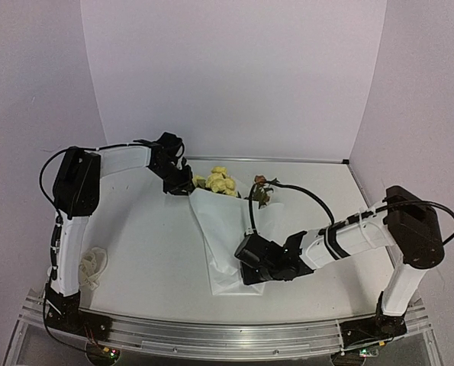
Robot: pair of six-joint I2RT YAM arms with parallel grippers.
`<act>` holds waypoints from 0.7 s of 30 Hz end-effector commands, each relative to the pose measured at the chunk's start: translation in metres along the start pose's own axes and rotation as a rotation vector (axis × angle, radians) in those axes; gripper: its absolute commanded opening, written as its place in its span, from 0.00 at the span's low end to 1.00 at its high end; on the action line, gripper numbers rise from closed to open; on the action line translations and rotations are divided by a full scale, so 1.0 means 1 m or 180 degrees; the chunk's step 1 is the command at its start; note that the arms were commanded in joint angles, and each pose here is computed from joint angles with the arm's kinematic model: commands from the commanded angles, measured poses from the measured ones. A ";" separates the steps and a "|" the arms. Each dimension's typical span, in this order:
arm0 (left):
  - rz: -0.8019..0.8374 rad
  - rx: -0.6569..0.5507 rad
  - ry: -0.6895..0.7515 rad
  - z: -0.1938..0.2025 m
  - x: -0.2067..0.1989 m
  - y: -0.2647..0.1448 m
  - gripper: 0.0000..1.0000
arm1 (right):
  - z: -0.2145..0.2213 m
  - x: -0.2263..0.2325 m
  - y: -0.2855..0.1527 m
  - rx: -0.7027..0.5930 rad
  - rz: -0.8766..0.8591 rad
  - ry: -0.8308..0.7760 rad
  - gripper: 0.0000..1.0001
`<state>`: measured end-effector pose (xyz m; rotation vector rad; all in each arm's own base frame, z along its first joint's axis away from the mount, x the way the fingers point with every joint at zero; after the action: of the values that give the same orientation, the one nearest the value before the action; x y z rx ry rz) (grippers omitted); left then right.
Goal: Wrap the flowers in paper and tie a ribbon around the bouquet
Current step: Adjust the 2/3-folded wrapping paper with the folded bouquet.
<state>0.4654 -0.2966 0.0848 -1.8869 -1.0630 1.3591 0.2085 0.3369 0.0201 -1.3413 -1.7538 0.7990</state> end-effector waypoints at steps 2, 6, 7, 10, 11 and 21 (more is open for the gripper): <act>0.0552 -0.0440 -0.0008 -0.030 -0.033 -0.023 0.23 | -0.010 -0.014 -0.005 -0.0376 0.0000 0.0443 0.00; 0.0767 -0.0496 0.0037 -0.034 -0.044 -0.031 0.26 | -0.013 -0.013 -0.006 -0.0549 -0.0284 0.0815 0.00; 0.0785 -0.0540 0.0042 -0.035 -0.045 -0.035 0.30 | -0.014 -0.009 -0.006 -0.0568 -0.0369 0.0873 0.00; 0.0830 -0.0669 0.0040 -0.040 -0.044 -0.052 0.43 | -0.015 0.002 -0.003 -0.0545 -0.0532 0.0937 0.00; 0.0833 -0.0715 0.0043 -0.042 -0.043 -0.060 0.48 | -0.014 0.006 -0.002 -0.0514 -0.0573 0.0942 0.00; 0.0714 -0.1105 0.0075 -0.034 -0.022 -0.125 0.74 | -0.006 0.053 0.021 -0.0154 -0.1038 0.1440 0.00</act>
<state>0.4632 -0.2676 0.1658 -2.2073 -1.1013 1.4162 0.2151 0.3560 0.0147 -1.2463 -1.6336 0.3347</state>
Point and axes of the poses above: each gripper's point midway between its finger pads, its own y axis out along the fingers, its own x axis along the line the jaws close on, z = x × y, the point moved 1 cm from there along -y, back along the fingers, and after that the axes turned 9 degrees about y, right-handed, at the moved point
